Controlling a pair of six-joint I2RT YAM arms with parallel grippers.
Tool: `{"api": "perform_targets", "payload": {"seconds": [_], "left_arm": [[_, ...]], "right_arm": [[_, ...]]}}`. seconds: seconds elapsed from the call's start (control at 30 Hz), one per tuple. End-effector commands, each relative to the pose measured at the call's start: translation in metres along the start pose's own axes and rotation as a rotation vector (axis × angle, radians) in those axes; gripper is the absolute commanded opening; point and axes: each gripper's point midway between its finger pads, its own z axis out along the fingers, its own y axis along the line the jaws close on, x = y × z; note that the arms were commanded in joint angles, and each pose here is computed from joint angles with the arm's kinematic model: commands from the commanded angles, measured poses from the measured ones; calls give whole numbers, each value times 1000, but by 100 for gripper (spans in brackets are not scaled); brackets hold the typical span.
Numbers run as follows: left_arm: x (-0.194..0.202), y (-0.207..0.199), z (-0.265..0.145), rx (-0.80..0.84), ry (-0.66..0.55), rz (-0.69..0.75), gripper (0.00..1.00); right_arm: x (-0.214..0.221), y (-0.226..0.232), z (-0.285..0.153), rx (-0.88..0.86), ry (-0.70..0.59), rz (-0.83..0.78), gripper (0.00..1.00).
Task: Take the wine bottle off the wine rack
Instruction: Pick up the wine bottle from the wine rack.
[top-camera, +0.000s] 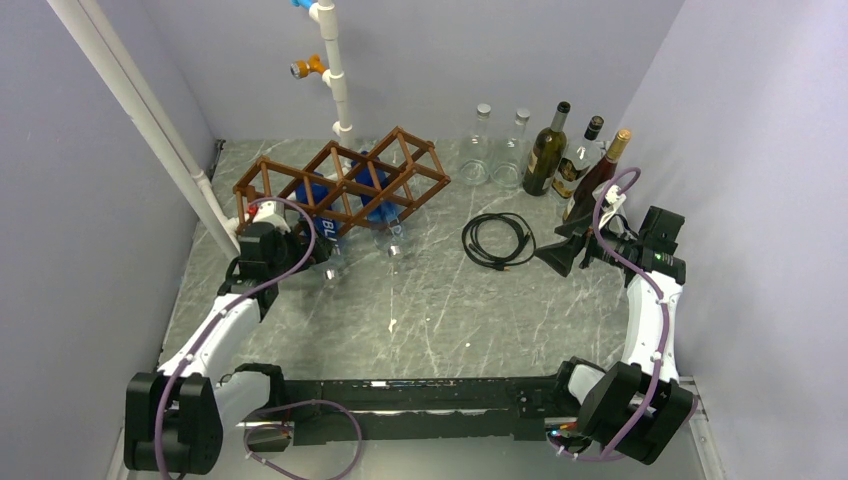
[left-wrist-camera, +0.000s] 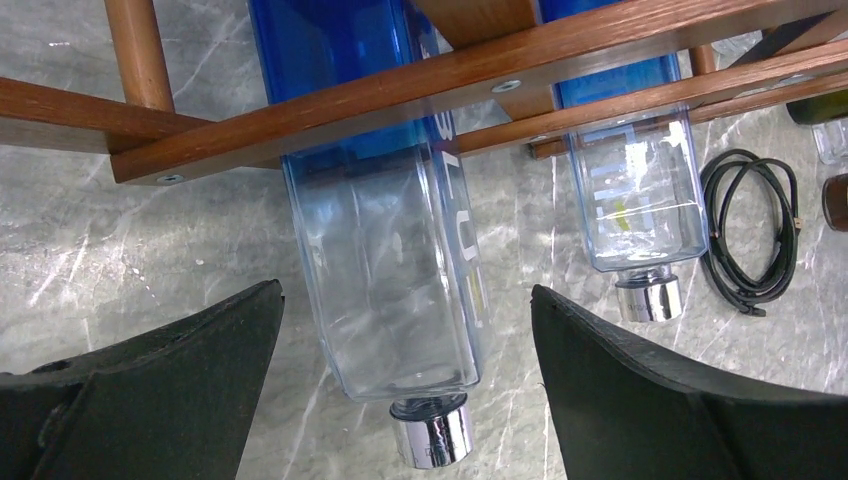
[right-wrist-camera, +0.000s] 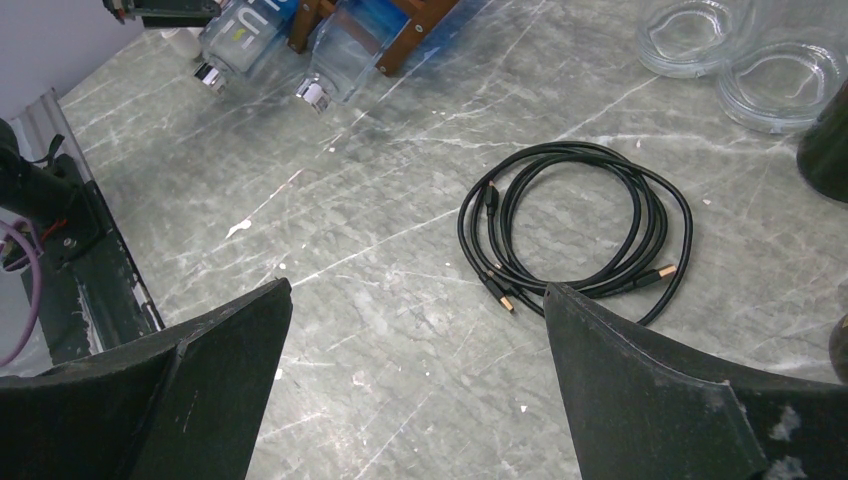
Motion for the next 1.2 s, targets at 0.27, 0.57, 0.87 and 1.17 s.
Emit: {"api": "perform_targets", "payload": {"seconds": [0.27,0.57,0.87,1.17], "left_arm": [[-5,-2,17,61,-57,-45,100],[2,-4,27,103,-55,-89,100],[8,-4,34,118,-56,-126,99],[8,3,38,87,-64,-131,84]], "right_arm": [[-7,-1,0,-7,-18,-49,100],[-7,0,0,-8,-16,-53,100],[-7,0,1,-10,-14,-53,100],[-6,0,0,-7,-13,-54,100]]}}
